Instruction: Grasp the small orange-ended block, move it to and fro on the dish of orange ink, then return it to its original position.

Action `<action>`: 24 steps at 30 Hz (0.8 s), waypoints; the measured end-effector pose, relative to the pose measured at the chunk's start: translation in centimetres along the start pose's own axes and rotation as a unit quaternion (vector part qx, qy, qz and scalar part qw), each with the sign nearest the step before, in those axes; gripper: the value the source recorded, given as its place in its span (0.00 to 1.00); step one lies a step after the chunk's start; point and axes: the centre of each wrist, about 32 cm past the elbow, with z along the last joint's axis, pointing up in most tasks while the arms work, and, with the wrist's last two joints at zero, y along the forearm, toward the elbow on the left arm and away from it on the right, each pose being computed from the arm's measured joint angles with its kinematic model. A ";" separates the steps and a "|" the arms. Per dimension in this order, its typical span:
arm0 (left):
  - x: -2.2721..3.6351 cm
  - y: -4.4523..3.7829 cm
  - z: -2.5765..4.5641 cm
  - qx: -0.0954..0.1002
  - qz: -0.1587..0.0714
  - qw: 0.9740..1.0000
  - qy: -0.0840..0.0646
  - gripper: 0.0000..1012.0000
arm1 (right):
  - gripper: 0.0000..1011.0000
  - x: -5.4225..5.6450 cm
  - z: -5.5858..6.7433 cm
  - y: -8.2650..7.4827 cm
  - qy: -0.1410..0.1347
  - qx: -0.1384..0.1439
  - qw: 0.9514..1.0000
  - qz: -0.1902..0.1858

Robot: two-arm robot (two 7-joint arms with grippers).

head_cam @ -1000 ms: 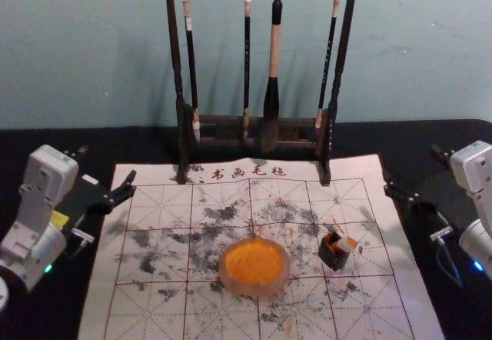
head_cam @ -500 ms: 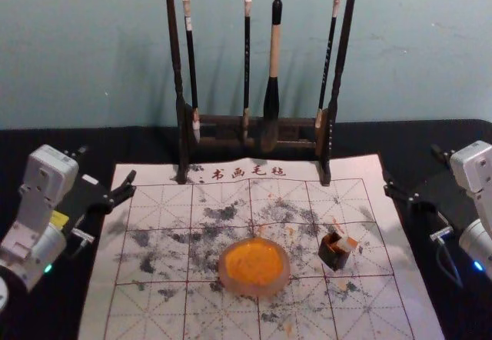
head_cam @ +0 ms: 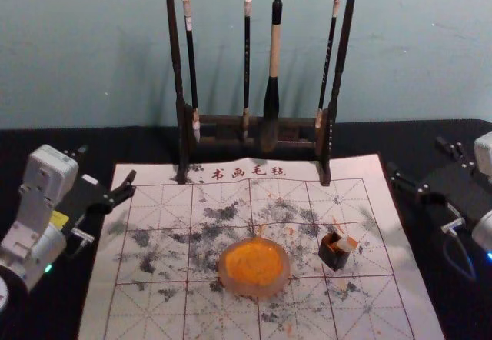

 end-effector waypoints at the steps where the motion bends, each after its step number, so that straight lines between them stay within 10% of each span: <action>1: 0.00 0.00 0.00 0.000 0.000 1.000 0.000 0.99 | 0.99 0.1 0.1 -0.2 0.001 0.001 1.000 0.004; 12: 0.00 0.00 0.00 0.000 0.000 1.000 0.000 0.99 | 0.99 1.5 1.2 -4.6 0.004 0.026 0.995 0.093; 24: 0.00 0.00 0.00 0.000 0.000 1.000 0.000 0.99 | 0.99 1.4 0.4 -7.9 0.019 0.025 0.977 0.211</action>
